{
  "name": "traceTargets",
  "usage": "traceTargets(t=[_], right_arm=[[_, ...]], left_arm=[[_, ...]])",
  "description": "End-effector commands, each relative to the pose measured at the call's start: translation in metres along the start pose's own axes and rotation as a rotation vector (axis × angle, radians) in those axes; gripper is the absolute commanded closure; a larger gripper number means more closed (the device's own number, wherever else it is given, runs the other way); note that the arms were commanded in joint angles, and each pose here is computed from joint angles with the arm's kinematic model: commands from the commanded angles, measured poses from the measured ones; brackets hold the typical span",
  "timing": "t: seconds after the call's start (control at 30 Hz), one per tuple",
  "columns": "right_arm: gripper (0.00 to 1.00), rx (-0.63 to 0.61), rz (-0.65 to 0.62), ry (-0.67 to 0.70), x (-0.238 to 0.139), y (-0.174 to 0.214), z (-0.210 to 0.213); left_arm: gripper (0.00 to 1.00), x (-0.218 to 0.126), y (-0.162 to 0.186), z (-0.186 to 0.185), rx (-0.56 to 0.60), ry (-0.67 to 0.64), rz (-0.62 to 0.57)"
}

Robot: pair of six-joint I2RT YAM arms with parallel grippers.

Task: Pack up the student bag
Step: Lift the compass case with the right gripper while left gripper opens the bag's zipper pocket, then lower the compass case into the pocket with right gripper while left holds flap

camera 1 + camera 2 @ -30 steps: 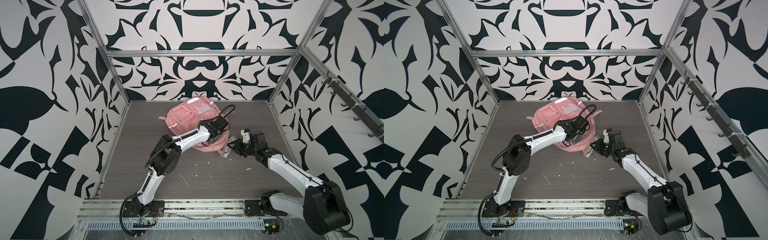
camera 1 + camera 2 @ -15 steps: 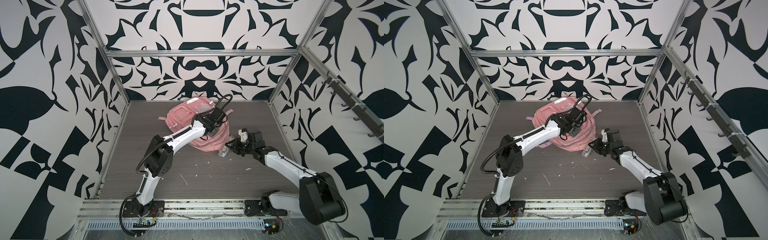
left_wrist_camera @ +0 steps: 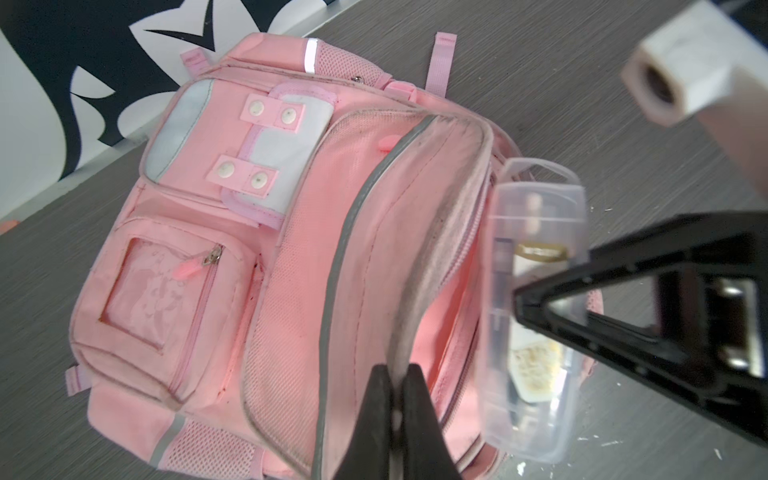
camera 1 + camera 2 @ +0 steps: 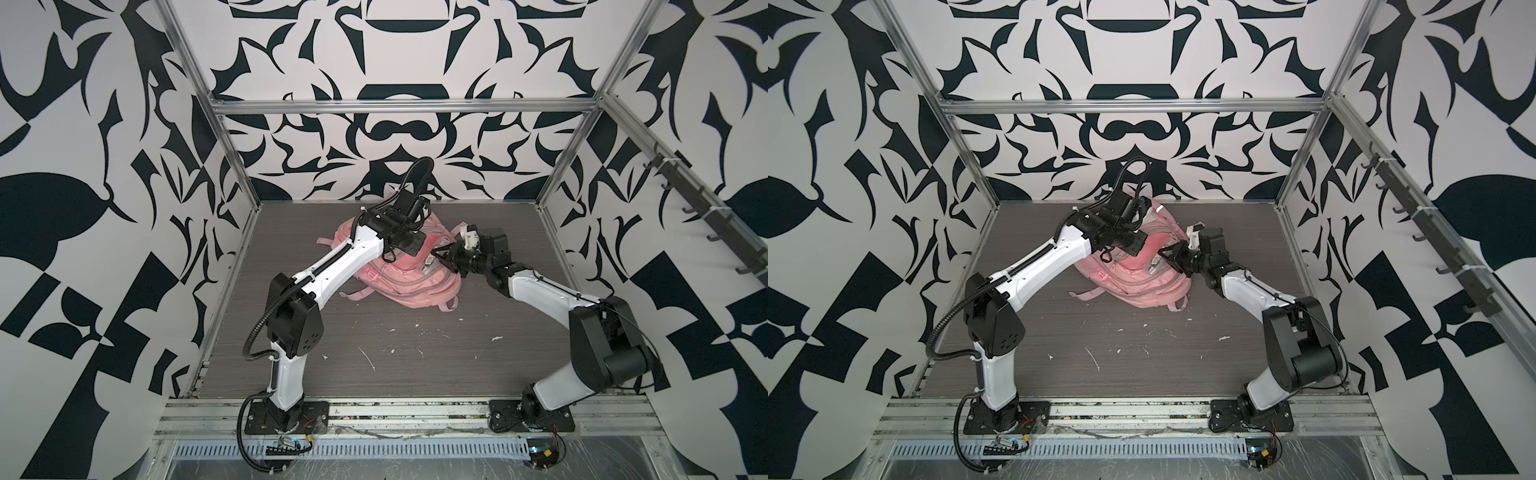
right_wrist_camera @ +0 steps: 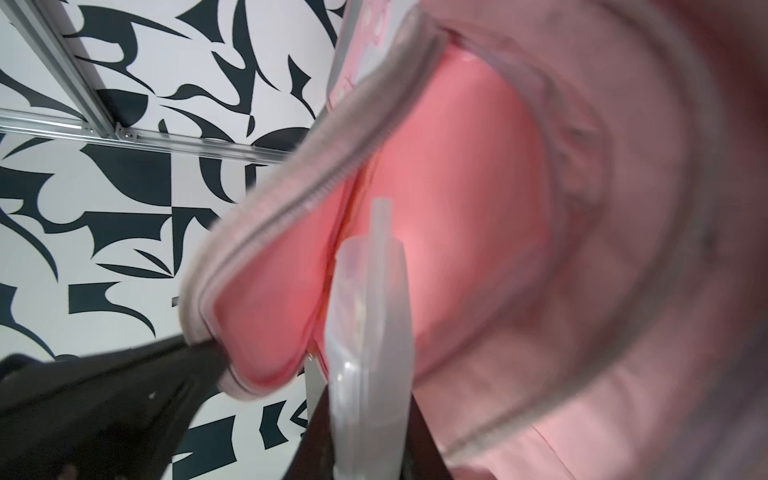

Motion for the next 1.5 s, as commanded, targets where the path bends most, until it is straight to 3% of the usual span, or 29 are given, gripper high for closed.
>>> traceTargets(t=[0.0,0.27,0.43,0.53,0.63,0.73,0.87,1.1,1.47], right_arm=[[0.94,0.002,-0.039,-0.096,0.015,-0.018,0.026],[0.93,0.081,-0.020,-0.113,0.063,-0.021,0.025],[0.88,0.101,-0.022,-0.079,0.080,-0.022,0.020],[0.79,0.108,-0.014,-0.039,0.087,-0.023,0.014],[0.60,0.088,0.012,0.027,0.088,-0.023,0.010],[0.47,0.020,0.050,0.102,0.083,-0.023,0.014],[0.42,-0.057,0.083,0.150,0.075,-0.026,0.023],[0.41,-0.169,0.111,0.255,0.050,-0.023,0.025],[0.43,-0.311,0.108,0.455,-0.022,0.008,-0.006]], left_arm=[[1.00,-0.040,-0.024,-0.014,-0.024,0.085,-0.103],[1.00,-0.048,-0.032,-0.020,-0.040,0.121,-0.120],[1.00,-0.055,-0.035,-0.020,-0.043,0.131,-0.135],[1.00,-0.056,-0.035,-0.020,-0.048,0.140,-0.136],[1.00,-0.057,-0.036,-0.017,-0.060,0.143,-0.138],[1.00,-0.057,-0.037,-0.013,-0.077,0.146,-0.142],[1.00,-0.057,-0.041,-0.008,-0.114,0.174,-0.150],[1.00,-0.049,-0.041,-0.006,-0.135,0.179,-0.143],[0.99,-0.012,-0.038,-0.012,-0.168,0.220,-0.079]])
Point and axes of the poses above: each gripper's point midway between its finger pads, its own x axis out along the fingers, its own z axis along the line the jaws close on, y = z × x, the point moved 3 cm from there along -x, back along the fingers, and after that the axes turned 5 degrees about -x, right-handed, at the moved point
